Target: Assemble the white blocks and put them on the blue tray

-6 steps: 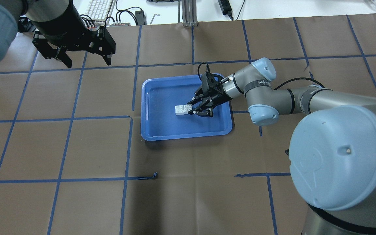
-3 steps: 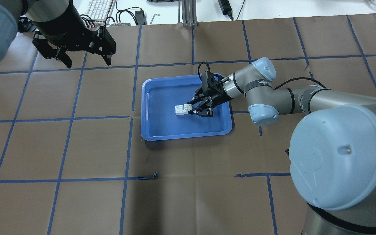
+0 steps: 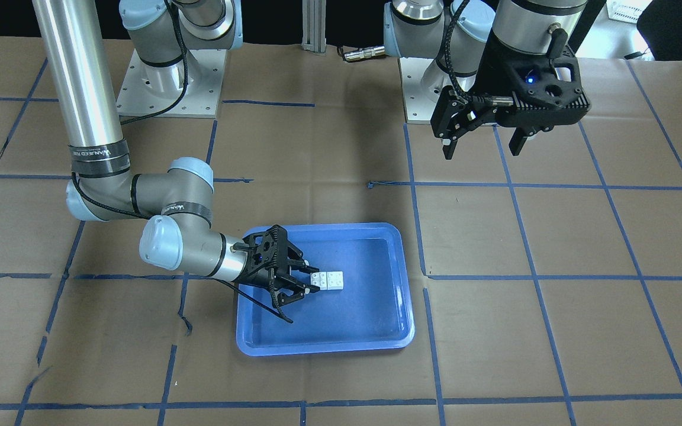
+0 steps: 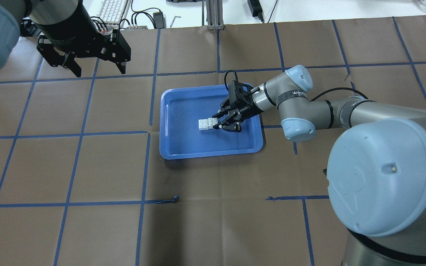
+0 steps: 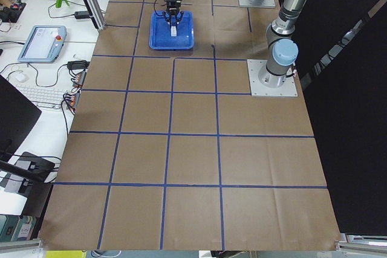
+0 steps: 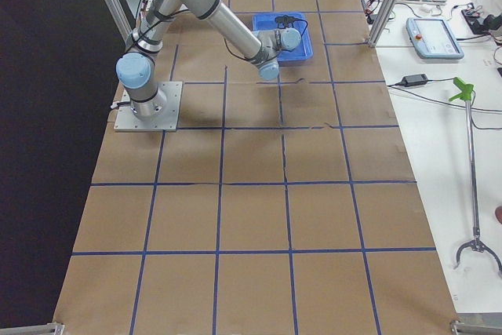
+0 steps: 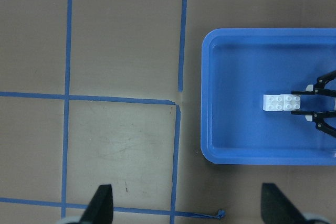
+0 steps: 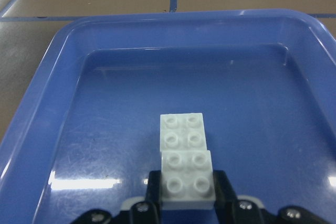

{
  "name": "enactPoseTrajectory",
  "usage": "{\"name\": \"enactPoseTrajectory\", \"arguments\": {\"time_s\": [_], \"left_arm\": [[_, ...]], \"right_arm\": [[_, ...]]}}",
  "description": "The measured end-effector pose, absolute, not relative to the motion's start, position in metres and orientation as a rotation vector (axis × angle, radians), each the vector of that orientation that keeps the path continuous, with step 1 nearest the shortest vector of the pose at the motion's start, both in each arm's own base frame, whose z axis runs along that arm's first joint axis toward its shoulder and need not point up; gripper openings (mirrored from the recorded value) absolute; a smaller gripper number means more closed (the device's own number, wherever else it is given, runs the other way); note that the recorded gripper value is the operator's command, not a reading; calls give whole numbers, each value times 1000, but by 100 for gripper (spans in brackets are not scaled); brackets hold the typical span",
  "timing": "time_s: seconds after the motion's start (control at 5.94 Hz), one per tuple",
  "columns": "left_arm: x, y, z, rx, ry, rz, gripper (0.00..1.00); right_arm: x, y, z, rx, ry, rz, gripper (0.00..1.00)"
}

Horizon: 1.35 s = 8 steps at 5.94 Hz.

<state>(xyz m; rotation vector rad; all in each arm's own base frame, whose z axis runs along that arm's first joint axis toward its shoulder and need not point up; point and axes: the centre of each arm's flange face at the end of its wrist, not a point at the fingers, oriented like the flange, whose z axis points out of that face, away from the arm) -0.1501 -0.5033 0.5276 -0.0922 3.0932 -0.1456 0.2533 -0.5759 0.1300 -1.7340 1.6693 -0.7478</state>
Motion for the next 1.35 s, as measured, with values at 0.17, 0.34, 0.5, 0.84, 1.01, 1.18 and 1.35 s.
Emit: {"name": "enactPoseTrajectory", "arguments": {"time_s": [0.17,0.34,0.5,0.84,1.01,1.18,1.35], "left_arm": [[-150,-503,527,-92,3094,-145,99],[-150,-503,527,-92,3094,-145,99],[-150,-503,527,-92,3094,-145,99],[-151,-503,527,-90,3094,-144,99],[-151,-503,527,-90,3094,-144,99],[-151,-503,527,-91,3093,-144,99],[-151,-503,527,-91,3094,-144,99]], "right_arm": [[253,-576,130,-1733,1670,-747,57],[253,-576,130,-1732,1671,-746,58],[253,-576,130,-1730,1671,-745,64],[253,-577,131,-1713,1684,-741,100],[253,-580,140,-1684,1720,-734,100],[251,-589,159,-1671,1792,-725,100],[245,-598,187,-1671,1905,-708,100]]}}
